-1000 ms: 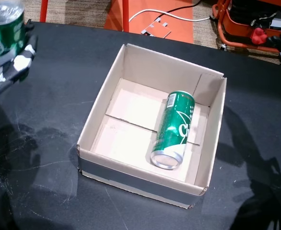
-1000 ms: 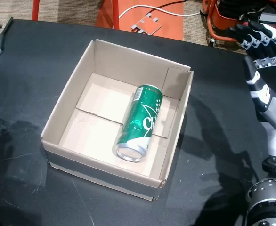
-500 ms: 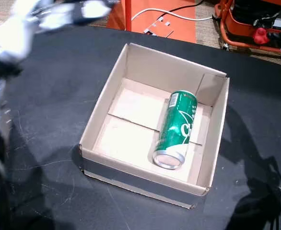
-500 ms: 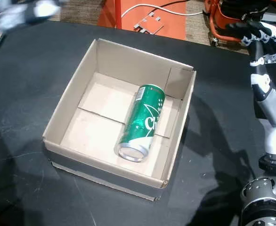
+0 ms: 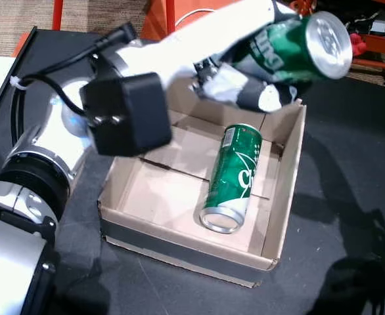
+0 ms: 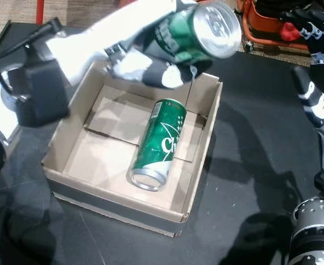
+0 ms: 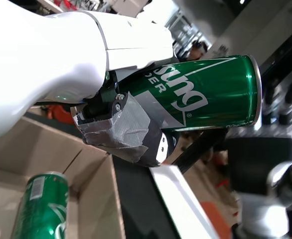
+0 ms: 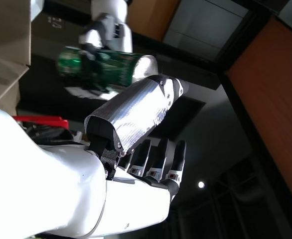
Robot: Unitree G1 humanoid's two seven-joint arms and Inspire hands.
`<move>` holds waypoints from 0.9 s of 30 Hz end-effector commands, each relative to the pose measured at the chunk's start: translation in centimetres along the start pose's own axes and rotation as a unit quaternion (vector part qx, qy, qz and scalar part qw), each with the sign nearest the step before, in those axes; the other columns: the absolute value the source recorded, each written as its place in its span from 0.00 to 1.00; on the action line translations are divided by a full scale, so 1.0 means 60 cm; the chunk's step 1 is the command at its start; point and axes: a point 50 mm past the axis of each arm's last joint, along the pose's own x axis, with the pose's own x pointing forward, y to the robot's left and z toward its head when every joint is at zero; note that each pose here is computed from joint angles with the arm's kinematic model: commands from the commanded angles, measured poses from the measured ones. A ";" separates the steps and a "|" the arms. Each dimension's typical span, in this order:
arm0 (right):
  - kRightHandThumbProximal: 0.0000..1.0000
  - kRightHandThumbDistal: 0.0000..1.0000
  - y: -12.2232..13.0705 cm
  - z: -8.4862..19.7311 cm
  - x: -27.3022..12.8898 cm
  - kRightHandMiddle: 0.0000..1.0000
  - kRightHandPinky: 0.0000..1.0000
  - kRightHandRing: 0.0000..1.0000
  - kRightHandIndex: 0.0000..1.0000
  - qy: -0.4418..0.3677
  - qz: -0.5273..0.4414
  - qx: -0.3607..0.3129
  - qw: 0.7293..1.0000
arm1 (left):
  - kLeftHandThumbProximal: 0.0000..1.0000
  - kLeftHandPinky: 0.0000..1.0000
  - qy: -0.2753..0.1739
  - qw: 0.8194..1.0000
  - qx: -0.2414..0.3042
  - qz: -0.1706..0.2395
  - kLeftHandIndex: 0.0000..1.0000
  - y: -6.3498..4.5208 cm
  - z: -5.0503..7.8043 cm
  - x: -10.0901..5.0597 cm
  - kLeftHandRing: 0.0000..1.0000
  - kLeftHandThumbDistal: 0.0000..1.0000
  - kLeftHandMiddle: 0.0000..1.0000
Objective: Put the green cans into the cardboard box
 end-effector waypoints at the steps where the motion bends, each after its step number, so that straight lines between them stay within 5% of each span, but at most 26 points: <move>1: 0.54 0.91 -0.003 0.005 -0.013 0.66 0.67 0.68 0.75 -0.005 -0.011 -0.004 1.000 | 0.00 0.34 0.008 1.000 -0.005 0.005 0.27 -0.007 -0.003 0.003 0.28 0.28 0.24; 9: 0.58 0.90 -0.008 0.011 -0.022 0.65 0.67 0.67 0.74 -0.007 -0.015 -0.010 1.000 | 0.00 0.35 0.050 0.998 -0.025 -0.006 0.29 -0.026 -0.024 -0.012 0.29 0.22 0.25; 27: 0.58 0.83 -0.009 0.017 -0.032 0.66 0.68 0.67 0.76 -0.003 -0.010 -0.027 1.000 | 0.00 0.36 0.117 0.989 -0.088 -0.009 0.26 -0.052 -0.065 -0.061 0.30 0.30 0.24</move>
